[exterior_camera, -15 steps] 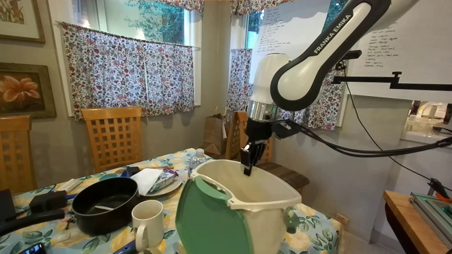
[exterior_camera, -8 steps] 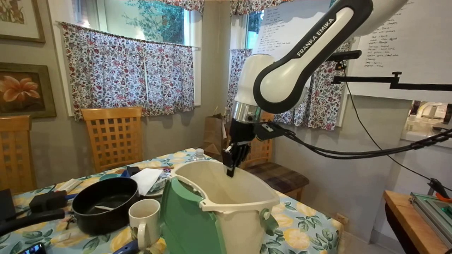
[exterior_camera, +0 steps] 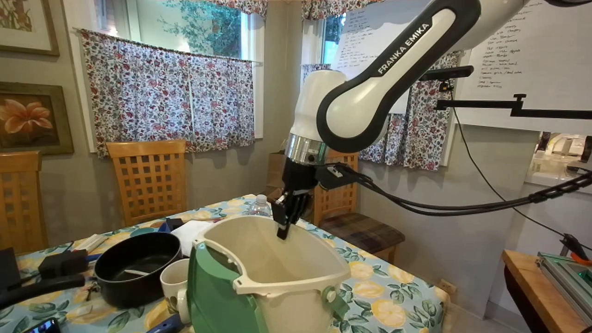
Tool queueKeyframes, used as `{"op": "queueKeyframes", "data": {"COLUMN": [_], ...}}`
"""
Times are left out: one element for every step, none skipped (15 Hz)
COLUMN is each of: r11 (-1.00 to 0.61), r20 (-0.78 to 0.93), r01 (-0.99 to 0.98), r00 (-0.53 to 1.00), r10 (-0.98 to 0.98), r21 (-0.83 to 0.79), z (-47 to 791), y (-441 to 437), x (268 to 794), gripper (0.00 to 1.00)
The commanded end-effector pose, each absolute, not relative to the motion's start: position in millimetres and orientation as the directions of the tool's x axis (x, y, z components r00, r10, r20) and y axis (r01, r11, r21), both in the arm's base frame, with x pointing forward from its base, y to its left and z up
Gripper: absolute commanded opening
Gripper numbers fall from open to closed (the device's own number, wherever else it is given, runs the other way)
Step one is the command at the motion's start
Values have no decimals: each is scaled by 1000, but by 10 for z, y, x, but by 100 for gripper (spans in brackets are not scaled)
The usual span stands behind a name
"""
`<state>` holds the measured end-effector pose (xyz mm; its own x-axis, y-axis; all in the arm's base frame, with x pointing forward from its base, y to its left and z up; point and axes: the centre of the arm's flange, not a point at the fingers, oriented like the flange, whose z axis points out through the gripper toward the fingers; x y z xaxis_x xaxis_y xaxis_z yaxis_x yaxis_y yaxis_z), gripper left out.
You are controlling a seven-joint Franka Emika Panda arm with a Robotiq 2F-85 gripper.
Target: Move the trash can to the left then the bottle to the right
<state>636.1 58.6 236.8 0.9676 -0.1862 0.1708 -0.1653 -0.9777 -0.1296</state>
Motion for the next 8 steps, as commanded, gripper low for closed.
{"op": "queueKeyframes", "data": {"r11": [-977,-977,-977,-978,-978,-979,-980,-980], "r20": [180,181,185,192,208,224,242,261], "r01": [-169,-171,-170,-168,-165,-162,-163,-168], "r00": [965,965,964,963,960,957,952,946], "r10": [-190,-192,-191,-189,-188,-186,-187,-192], "r21": [-127,-126,-126,-125,-124,-120,-115,-110], "z": [2465,2525,2582,2659,2732,2819,2913,3019], "y": [716,714,712,697,672,628,585,528], "x": [6384,6346,6318,6282,6265,6258,6256,6252], "gripper": [57,63,69,77,84,92,98,100]}}
